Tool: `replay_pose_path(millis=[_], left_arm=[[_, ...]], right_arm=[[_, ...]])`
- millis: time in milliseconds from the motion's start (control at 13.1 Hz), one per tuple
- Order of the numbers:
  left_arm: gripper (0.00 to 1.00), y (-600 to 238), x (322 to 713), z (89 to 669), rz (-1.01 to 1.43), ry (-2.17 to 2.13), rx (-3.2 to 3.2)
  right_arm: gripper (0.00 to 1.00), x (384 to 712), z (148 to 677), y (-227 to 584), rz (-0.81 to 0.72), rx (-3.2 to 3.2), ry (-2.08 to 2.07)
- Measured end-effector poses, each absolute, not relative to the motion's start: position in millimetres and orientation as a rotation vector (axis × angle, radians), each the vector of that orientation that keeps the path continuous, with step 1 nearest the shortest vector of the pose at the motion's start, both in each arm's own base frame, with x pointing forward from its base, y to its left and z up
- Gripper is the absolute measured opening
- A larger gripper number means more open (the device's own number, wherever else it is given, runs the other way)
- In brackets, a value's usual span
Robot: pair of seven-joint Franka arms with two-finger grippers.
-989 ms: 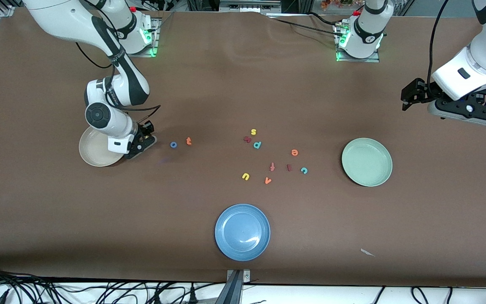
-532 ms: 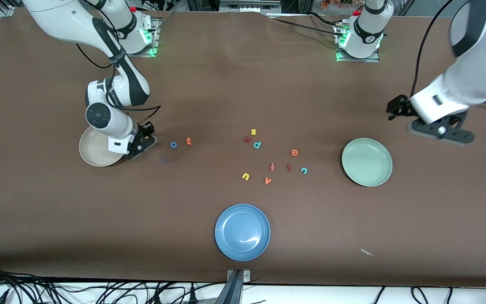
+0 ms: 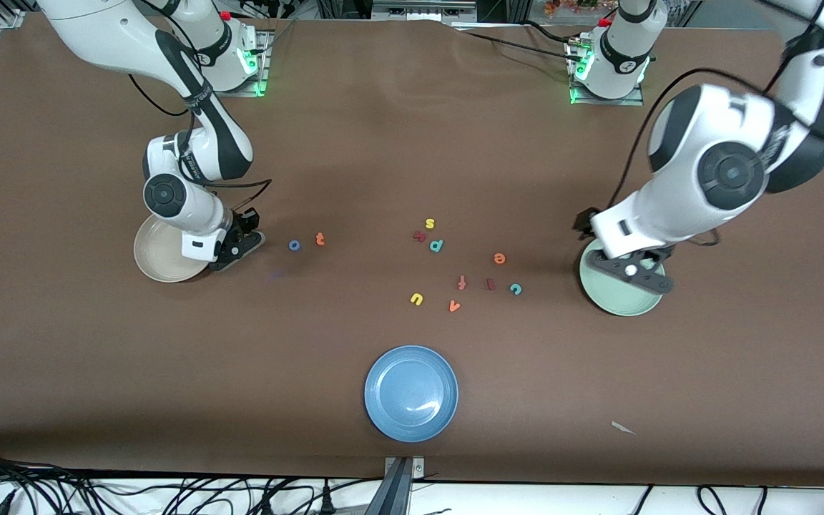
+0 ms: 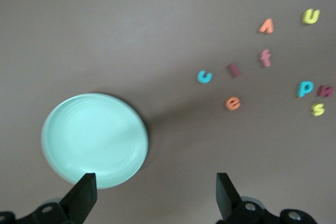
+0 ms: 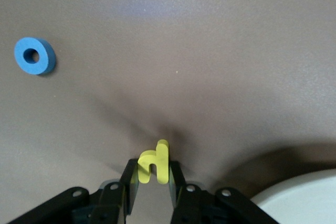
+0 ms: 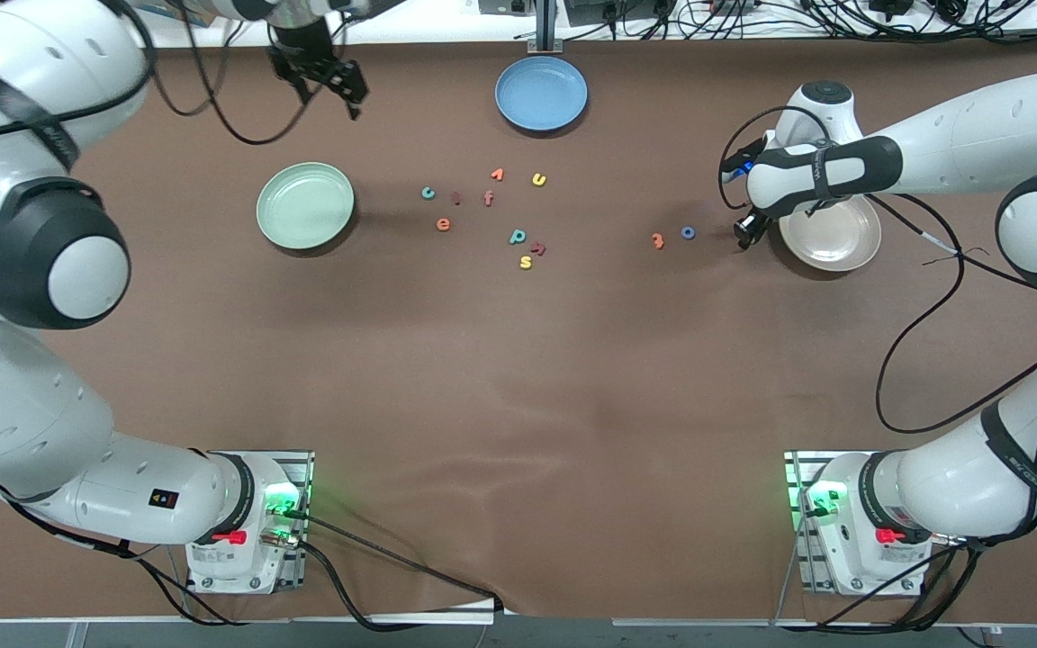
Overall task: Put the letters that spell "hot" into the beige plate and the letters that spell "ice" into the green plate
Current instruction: 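Carry the yellow letter to the white plate while the left gripper grasps the orange e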
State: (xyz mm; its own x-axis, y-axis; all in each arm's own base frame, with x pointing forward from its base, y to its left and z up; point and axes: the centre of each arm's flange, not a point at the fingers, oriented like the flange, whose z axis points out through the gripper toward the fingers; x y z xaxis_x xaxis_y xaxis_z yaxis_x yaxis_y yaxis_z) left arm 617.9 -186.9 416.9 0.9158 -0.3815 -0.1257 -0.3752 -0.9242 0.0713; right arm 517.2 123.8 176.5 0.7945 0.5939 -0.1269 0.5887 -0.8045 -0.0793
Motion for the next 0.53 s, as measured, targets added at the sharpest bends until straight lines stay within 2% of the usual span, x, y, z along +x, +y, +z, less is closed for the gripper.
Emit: replay_pose_path(millis=[304, 532], left_arm=[[1.00, -240.1, 624.6, 345.4, -0.182, -0.601, 3.006], [1.00, -301.0, 607.2, 294.3, -0.196, -0.506, 3.032]], right_arm=[[0.26, 517.2, 176.7, 124.7, 0.225, -2.946, -0.957], [0.26, 517.1, 177.1, 124.4, 0.230, -2.955, -0.932]])
